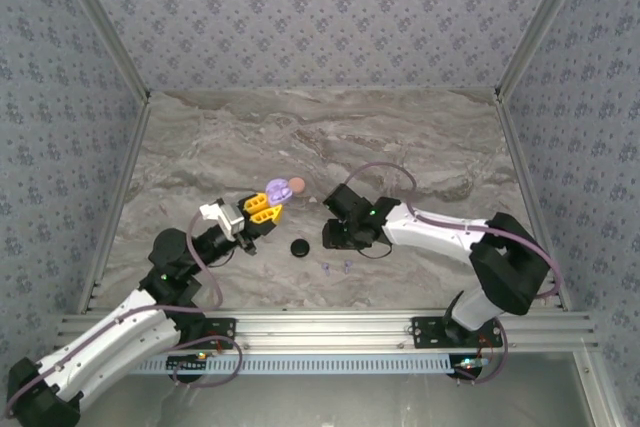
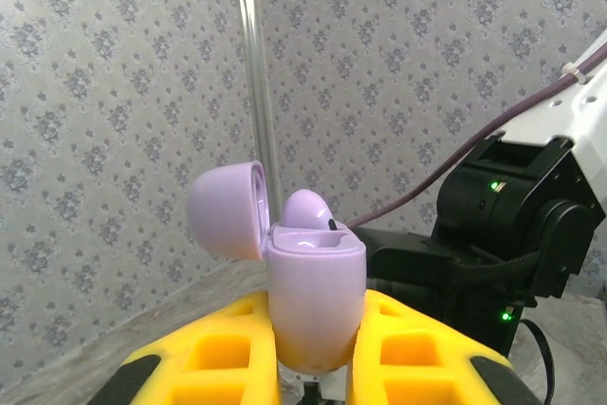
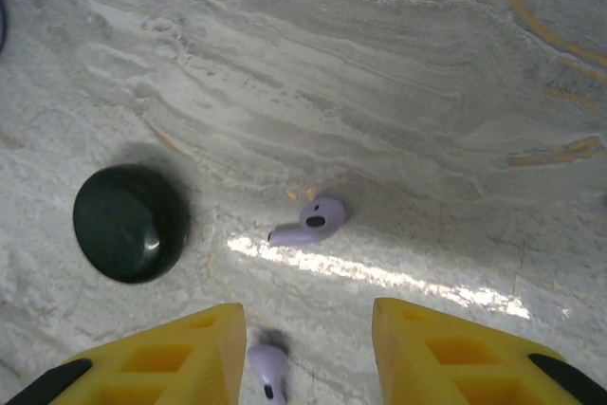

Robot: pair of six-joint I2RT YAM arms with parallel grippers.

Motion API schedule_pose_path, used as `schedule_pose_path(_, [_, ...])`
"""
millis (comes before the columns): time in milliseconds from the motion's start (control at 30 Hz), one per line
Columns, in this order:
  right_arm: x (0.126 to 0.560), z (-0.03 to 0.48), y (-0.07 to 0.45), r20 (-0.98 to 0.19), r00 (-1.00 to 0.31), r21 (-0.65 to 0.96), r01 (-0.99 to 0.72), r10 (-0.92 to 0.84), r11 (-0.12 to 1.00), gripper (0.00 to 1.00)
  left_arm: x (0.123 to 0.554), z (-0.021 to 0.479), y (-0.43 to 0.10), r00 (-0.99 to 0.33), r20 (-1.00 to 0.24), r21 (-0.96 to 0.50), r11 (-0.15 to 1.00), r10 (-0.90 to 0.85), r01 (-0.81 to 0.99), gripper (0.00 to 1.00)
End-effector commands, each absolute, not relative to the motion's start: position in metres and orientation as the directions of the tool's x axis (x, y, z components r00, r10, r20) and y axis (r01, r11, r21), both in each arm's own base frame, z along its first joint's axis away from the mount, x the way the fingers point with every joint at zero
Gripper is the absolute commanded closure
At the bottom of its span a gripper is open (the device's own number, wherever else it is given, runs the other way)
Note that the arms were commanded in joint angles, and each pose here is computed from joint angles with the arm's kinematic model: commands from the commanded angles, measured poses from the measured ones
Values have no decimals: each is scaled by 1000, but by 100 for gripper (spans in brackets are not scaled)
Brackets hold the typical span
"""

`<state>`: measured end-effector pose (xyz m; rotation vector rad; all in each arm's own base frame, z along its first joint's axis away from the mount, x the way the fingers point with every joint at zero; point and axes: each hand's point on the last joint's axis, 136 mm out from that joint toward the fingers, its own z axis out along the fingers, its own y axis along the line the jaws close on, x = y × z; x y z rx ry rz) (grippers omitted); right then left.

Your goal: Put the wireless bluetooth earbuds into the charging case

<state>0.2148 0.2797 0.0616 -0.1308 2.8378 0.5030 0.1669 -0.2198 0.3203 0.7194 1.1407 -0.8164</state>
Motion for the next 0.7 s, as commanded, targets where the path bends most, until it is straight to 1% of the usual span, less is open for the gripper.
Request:
schedule_pose_path(0, [223,64,290,-282,-959,321,-119,-25,940,60,166,323,-214,230,-956,97,547,-180,831,100])
schedule_pose_path(67, [226,62,293,-288,-957,319,-125,-29,940,66,166,322,-214,228,-956,93,549,-183,831,100])
schedule_pose_path(233, [231,57,295,-292,-955,288,-138,-50,948,73,167,320,-214,222,-957,87,548,-185,832,100])
schedule_pose_path(667, [230,45,293,-269,-961,256,-134,-63,957,75,170,318,-217,217,-960,86,550,-177,830,100])
